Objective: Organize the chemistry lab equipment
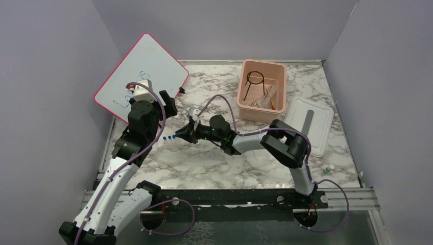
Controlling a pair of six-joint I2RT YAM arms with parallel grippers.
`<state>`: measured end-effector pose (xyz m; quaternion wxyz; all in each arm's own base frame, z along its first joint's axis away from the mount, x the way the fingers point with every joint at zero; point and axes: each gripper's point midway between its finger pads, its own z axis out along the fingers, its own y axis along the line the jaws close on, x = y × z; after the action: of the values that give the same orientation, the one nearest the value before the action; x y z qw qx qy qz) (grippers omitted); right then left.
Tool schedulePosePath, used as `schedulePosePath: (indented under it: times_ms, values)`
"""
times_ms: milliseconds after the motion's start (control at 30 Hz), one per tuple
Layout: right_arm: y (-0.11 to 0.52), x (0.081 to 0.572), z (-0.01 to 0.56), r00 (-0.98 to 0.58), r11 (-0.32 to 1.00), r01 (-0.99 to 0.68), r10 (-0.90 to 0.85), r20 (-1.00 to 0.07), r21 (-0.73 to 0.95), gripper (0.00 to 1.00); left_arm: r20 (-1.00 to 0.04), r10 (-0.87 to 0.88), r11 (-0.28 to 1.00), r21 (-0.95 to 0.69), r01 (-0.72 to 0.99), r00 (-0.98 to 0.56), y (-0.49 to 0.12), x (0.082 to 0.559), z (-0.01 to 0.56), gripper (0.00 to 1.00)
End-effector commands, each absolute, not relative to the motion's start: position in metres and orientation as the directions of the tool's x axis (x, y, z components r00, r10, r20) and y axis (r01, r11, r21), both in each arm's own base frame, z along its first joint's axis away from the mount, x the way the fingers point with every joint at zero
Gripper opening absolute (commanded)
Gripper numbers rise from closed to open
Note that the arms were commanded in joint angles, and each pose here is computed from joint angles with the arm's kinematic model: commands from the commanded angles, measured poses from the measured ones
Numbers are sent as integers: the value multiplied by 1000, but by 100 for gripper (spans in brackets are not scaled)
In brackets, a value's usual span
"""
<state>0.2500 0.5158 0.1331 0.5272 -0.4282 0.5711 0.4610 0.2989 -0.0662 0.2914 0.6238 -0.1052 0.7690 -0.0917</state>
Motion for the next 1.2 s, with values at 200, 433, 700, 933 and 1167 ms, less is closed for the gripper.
schedulePosePath:
  times_ms: [200,433,700,933,1167]
  values:
    - [524,254,126,-9,207,-978,2,-1000,9,16,-934,-290,956,-290,-29,-208,-70,301,290,81]
    - [524,251,116,-15,196,-981,-7,-1000,13,19,-934,-289,957,-289,-30,-210,-70,302,289,81]
    - [526,250,110,-11,185,-983,-2,-1000,11,21,-934,-287,958,-287,-32,-213,-70,302,288,81]
    - [526,248,100,21,162,-987,-18,-1000,-23,31,-934,-285,958,-284,-40,-213,-68,303,287,81]
    - [521,247,115,15,180,-984,11,-1000,-13,50,-935,-283,959,-280,-44,-214,-67,303,287,81]
